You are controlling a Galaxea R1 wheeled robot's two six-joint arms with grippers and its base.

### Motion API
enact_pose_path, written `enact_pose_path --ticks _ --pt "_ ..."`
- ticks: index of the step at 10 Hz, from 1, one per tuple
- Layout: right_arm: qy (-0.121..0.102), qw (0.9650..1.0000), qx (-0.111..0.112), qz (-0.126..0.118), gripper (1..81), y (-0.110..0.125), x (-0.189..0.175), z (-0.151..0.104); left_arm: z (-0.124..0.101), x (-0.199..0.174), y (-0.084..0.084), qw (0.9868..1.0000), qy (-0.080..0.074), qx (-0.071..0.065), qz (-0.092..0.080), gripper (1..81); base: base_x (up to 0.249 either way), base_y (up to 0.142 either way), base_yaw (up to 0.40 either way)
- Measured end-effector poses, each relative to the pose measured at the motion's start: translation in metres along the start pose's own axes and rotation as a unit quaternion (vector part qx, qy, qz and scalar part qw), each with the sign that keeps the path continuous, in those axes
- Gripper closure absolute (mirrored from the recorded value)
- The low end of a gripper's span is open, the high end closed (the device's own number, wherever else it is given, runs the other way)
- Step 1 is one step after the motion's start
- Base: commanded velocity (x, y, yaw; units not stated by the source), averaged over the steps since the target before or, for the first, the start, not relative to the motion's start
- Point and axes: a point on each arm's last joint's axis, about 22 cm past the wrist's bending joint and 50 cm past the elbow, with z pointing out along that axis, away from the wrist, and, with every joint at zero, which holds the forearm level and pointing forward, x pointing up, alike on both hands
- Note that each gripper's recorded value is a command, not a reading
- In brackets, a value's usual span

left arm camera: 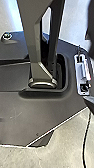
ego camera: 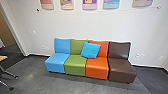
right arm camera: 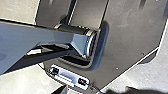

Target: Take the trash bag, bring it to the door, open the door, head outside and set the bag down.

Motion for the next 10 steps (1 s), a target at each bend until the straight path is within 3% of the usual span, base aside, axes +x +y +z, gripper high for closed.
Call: enact_pose_path --ticks 10 --pt "0.002 1.0000 0.000 -0.001 1.0 0.0007 0.0037 -0.0003 -0.0001 0.0005 -0.0004 1.0000 0.000 0.000 0.000 1.0 0.110 0.000 0.000"
